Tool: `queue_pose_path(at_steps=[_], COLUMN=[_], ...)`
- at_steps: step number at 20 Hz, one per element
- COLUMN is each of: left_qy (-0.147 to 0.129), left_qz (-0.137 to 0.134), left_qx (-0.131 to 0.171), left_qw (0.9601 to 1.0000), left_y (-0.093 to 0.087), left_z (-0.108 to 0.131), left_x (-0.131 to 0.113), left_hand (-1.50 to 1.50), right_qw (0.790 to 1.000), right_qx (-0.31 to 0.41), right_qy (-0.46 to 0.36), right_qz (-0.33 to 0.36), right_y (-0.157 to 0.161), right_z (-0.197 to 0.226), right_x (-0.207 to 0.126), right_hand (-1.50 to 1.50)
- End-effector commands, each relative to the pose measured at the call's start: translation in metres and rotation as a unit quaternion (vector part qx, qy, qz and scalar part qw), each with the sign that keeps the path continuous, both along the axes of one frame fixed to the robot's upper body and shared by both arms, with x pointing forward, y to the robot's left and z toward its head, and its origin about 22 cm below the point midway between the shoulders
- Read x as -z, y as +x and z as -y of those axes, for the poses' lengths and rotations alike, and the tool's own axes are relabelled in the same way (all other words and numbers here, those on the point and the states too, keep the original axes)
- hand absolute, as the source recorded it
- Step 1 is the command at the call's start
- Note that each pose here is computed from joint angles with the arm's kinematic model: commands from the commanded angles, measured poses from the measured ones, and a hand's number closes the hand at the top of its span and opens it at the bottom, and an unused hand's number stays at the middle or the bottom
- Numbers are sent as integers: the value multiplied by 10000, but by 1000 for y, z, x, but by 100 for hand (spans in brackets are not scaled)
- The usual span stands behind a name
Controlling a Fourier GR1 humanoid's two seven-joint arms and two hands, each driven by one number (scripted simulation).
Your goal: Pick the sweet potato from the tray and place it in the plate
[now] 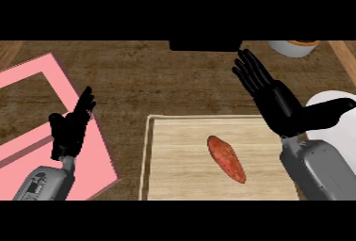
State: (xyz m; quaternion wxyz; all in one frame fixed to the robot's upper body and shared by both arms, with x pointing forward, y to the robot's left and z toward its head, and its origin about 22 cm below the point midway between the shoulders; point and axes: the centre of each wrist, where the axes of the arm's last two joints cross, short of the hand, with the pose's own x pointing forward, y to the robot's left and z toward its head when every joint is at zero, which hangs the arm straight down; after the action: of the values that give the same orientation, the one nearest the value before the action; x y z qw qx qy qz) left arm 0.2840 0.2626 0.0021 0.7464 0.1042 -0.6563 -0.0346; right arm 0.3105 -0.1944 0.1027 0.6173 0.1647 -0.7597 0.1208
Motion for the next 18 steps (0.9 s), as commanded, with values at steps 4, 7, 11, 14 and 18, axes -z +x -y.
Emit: queue_pose_path(at_steps=[4,7,11,14,18], left_qy=[103,0,-136,-156,-265], left_qz=[215,-112,-43,-55,-67], left_qx=[266,294,430,351,402], left_qw=[9994,9995,9990,9992,9988], left_y=[8,4,5,11,10], left_z=[5,4,2,-8,-3], left_x=[-13,-4,-15,-24,-15], left_hand=[0,0,0,0,0], right_qw=[9645,9227,9727,9440,9121], right_qx=[-2639,-2582,-2234,-3234,-3755], right_qy=[-65,-2021,90,-186,-1191], right_qz=[-62,2030,622,619,1133], right_y=[17,19,37,42,58], right_z=[-29,-16,46,52,65], right_x=[-4,-89,44,61,31], right_hand=[150,150,-150,-150,-150])
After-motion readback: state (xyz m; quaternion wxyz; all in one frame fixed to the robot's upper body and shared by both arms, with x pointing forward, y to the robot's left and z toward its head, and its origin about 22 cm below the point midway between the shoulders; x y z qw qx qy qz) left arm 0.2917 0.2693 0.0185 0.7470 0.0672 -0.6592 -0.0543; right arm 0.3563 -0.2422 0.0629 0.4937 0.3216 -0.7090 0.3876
